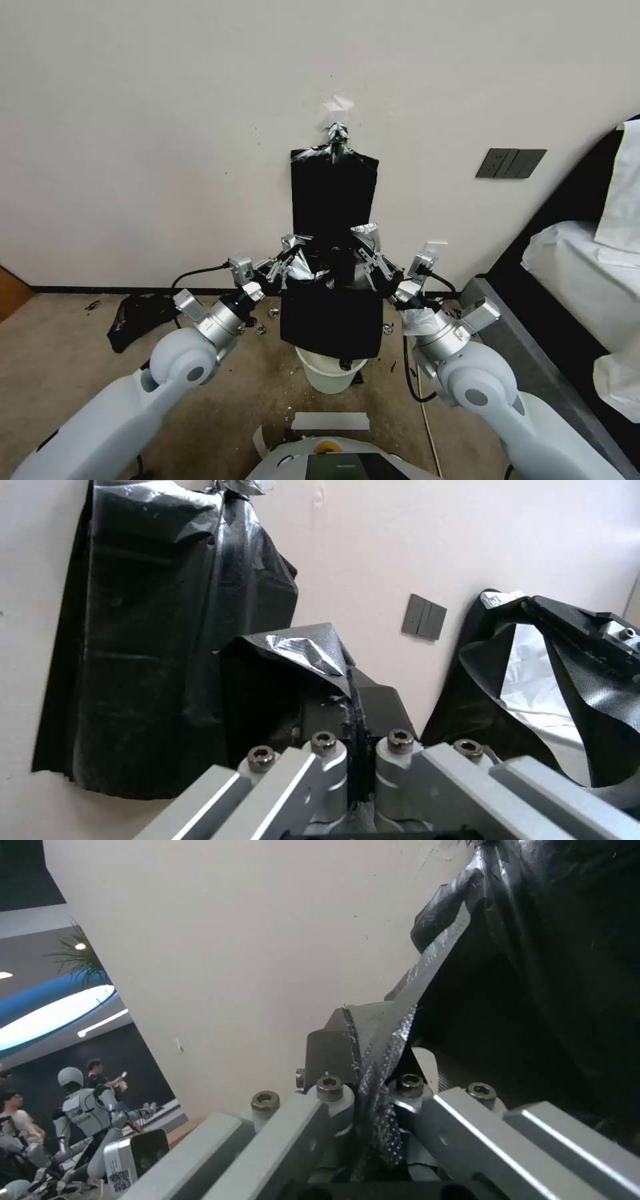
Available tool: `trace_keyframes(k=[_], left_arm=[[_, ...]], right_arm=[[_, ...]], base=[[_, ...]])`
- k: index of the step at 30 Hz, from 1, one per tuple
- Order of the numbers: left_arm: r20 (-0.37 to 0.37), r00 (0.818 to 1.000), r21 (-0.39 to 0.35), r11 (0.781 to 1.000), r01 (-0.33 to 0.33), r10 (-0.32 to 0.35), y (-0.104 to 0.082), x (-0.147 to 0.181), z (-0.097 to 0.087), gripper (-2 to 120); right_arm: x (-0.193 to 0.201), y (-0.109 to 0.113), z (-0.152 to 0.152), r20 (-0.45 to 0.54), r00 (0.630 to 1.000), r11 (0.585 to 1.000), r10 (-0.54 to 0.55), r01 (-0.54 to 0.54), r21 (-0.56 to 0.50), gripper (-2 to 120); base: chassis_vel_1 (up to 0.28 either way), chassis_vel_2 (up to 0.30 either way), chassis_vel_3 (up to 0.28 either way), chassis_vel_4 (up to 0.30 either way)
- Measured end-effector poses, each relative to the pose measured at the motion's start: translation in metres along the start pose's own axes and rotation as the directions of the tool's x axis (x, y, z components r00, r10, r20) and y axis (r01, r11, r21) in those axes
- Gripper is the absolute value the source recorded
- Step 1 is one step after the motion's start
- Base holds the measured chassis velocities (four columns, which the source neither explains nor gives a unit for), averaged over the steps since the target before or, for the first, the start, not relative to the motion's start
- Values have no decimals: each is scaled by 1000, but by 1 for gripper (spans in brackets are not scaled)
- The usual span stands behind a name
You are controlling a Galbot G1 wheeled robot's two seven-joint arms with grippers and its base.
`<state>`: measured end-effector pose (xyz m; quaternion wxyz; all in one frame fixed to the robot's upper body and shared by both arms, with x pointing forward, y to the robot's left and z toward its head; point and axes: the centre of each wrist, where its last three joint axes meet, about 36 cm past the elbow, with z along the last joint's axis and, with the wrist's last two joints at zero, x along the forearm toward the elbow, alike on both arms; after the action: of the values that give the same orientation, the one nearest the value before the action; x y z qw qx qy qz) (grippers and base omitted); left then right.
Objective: Place a trash bag onto the trash bin.
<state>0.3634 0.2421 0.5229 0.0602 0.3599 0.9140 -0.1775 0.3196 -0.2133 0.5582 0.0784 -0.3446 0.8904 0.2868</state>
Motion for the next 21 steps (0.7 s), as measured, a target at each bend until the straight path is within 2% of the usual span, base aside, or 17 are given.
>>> trace_keyframes(k=[14,21], left_arm=[[12,999,49,998,-45,44,-1,-29,15,0],[-4,999,72,997,-34,34,1,-30,27,0]], right_arm=[[-11,-1,-14,24,999,999,-39,39,34,0],[-15,-5,-4,21,999,1000,-24,24,-3,0]], base=[[0,0,0,0],[0,0,0,0]])
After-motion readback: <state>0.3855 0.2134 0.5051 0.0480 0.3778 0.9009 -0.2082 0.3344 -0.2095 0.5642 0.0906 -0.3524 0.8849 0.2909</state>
